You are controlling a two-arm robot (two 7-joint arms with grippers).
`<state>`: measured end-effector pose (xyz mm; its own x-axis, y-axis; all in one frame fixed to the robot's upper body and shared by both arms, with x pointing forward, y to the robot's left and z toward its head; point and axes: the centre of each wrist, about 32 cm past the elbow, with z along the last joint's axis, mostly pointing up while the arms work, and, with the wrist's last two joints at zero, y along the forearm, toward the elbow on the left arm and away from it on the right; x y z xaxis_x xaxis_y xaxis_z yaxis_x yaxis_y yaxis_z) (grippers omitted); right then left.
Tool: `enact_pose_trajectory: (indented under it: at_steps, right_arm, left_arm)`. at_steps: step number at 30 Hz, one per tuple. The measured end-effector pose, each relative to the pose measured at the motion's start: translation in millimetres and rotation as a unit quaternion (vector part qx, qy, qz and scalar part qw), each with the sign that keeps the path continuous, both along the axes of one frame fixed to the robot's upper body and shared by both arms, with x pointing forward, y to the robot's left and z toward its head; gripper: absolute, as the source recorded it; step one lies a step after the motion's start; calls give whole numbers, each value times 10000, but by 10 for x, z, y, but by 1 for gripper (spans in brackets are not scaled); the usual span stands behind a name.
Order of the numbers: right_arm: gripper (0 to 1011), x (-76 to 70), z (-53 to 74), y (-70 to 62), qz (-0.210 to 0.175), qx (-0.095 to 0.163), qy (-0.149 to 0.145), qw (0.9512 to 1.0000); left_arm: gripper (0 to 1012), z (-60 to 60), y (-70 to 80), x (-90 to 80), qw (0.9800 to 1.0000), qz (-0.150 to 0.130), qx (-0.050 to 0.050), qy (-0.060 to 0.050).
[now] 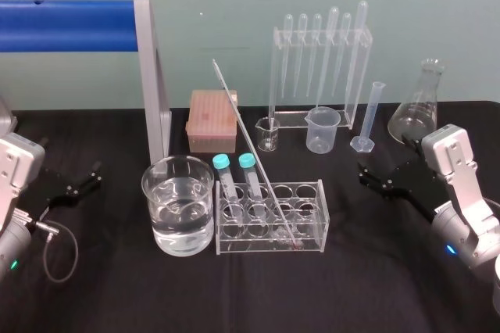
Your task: Hold the thermometer with one hand and immerse one end into the beaker, then reinsert it into the test tube rack.
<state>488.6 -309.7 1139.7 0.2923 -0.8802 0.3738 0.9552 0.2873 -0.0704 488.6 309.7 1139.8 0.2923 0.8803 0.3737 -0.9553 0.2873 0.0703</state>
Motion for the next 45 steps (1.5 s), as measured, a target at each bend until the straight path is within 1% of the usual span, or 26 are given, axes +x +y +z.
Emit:
enact_pose_trajectory:
  at_steps: [29, 32, 35, 36, 38, 39, 40, 41, 44, 45]
  right_arm:
    - [1004, 0, 1, -1, 1, -5, 2, 10000]
    - [1004, 12, 40, -16, 36, -54, 67, 10000]
    - [1004, 50, 152, -35, 125, 162, 198, 9996]
    - [1004, 78, 236, -42, 187, 403, 292, 9986]
    - [1004, 112, 347, -43, 304, 682, 402, 9964]
    - [1004, 141, 440, -45, 402, 882, 497, 9941]
    - [1004, 157, 497, -44, 468, 973, 528, 9928]
    - [1004, 188, 605, -40, 625, 1145, 622, 9895]
    - [1004, 228, 766, -19, 921, 1312, 731, 9844]
    - [1004, 254, 857, 1, 1130, 1370, 790, 9809]
  left_arm:
    - [1008, 0, 0, 0, 10000, 0, 0, 0]
    - [1008, 0, 0, 0, 10000, 0, 0, 0]
    - [1008, 0, 0, 0, 10000, 0, 0, 0]
    - [1008, 0, 0, 0, 10000, 0, 0, 0]
    - [1008, 0, 0, 0, 10000, 0, 0, 0]
    - [1008, 0, 0, 0, 10000, 0, 0, 0]
    - [1008, 0, 0, 0, 10000, 0, 0, 0]
    - [1008, 0, 0, 0, 10000, 0, 0, 0]
    - [1008, 0, 0, 0, 10000, 0, 0, 0]
    - [1008, 0, 0, 0, 10000, 0, 0, 0]
